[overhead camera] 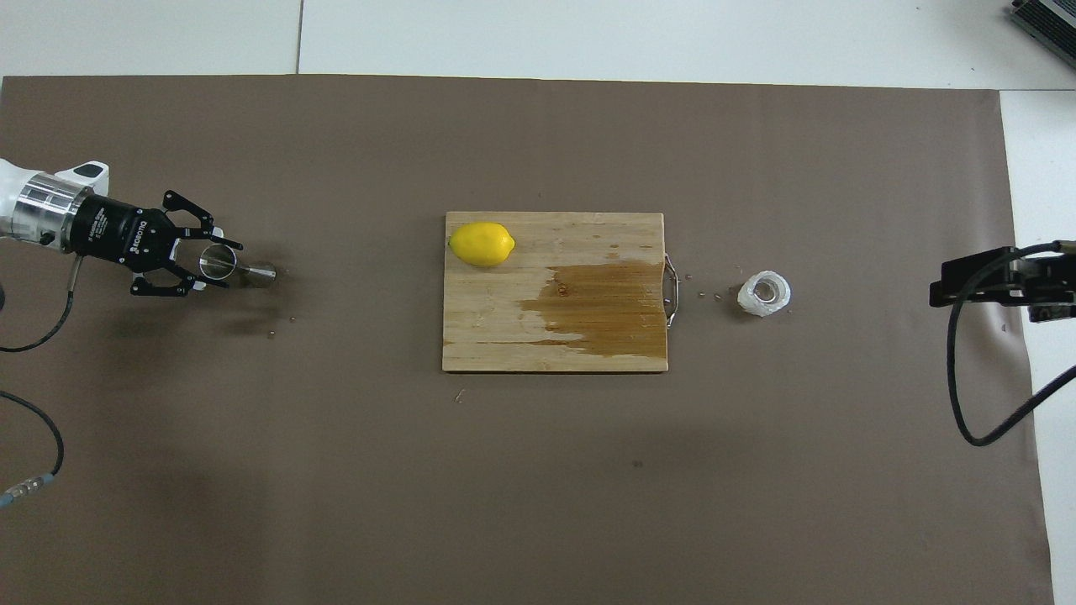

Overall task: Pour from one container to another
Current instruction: 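Reach the left gripper to the small metal cup and grasp it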

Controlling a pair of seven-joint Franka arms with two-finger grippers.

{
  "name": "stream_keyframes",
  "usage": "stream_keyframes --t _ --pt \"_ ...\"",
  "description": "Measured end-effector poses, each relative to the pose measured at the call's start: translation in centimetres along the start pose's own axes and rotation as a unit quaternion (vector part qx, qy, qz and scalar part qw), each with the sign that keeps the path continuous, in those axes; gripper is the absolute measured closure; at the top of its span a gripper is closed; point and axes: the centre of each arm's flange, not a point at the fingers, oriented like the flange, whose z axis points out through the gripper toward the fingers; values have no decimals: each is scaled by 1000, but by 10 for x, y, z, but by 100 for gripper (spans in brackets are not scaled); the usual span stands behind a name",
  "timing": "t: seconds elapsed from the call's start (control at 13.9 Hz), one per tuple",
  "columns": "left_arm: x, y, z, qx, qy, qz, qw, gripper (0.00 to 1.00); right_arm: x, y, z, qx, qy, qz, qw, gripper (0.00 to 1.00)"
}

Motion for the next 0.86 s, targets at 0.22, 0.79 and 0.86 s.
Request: stream_keyframes --t 0.22,0.79,0.86 --pt "-1 0 0 0 -1 1 1000 48 0 0 0 0 0 0 1000 0" --pt "-16 11 11 -2 -20 16 1000 48 0 0 0 0 0 0 1000 0" --pt "-22 14 15 -1 -24 22 999 48 0 0 0 0 0 0 1000 0"
